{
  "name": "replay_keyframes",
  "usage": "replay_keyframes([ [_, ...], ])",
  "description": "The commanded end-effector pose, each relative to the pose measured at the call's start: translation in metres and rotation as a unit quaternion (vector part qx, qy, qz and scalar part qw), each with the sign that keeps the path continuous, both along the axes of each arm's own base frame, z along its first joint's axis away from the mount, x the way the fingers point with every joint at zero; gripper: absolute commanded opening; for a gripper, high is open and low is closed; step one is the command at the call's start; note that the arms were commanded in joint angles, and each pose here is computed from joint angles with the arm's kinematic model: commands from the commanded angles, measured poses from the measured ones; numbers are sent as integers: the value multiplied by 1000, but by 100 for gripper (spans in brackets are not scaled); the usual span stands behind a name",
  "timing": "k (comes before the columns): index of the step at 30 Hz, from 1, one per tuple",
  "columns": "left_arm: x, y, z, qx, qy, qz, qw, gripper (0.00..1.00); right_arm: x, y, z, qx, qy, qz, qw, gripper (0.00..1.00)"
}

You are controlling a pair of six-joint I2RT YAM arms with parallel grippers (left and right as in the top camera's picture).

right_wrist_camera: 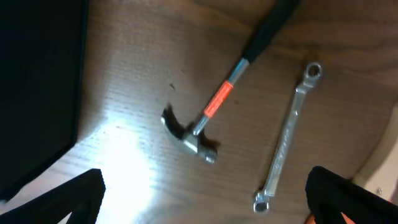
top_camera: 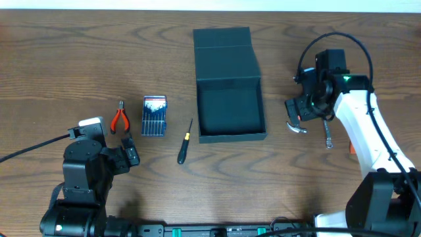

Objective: Pack container
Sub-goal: 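Move the right gripper over the claw hammer's head, then lower the right gripper and close it on the hammer head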

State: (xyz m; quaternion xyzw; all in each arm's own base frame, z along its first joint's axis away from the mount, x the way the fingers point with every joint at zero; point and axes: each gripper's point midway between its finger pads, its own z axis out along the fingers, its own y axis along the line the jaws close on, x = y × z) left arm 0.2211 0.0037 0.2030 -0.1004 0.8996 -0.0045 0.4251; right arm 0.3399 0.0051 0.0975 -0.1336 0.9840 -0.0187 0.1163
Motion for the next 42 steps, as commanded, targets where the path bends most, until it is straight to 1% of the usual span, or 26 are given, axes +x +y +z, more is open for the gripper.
replay_keyframes([
  [1, 1, -1, 11, -9, -13, 2, 1000, 98, -1, 0, -13, 3, 1, 17, 1000, 99],
  [6, 1, -1, 11, -10, -13, 2, 1000, 99, -9, 6, -38, 13, 29, 57, 998, 99],
  [13, 2, -1, 11, -10, -13, 2, 1000, 98, -8, 3, -64, 12, 59, 56, 997, 99],
  [22, 2, -1, 11, -10, -13, 2, 1000, 98, -15, 0, -92, 10, 102, 57, 993, 99],
  [26, 2, -1, 11, -10, -13, 2, 1000, 99, -17, -3, -97, 12, 111, 53, 992, 99],
  [39, 2, -1, 11, -10, -13, 2, 1000, 99, -14, -4, -99, 14, 103, 51, 993, 99],
  [42, 2, -1, 11, -10, -13, 2, 1000, 98, -15, 1, -99, 28, 102, 52, 993, 99],
])
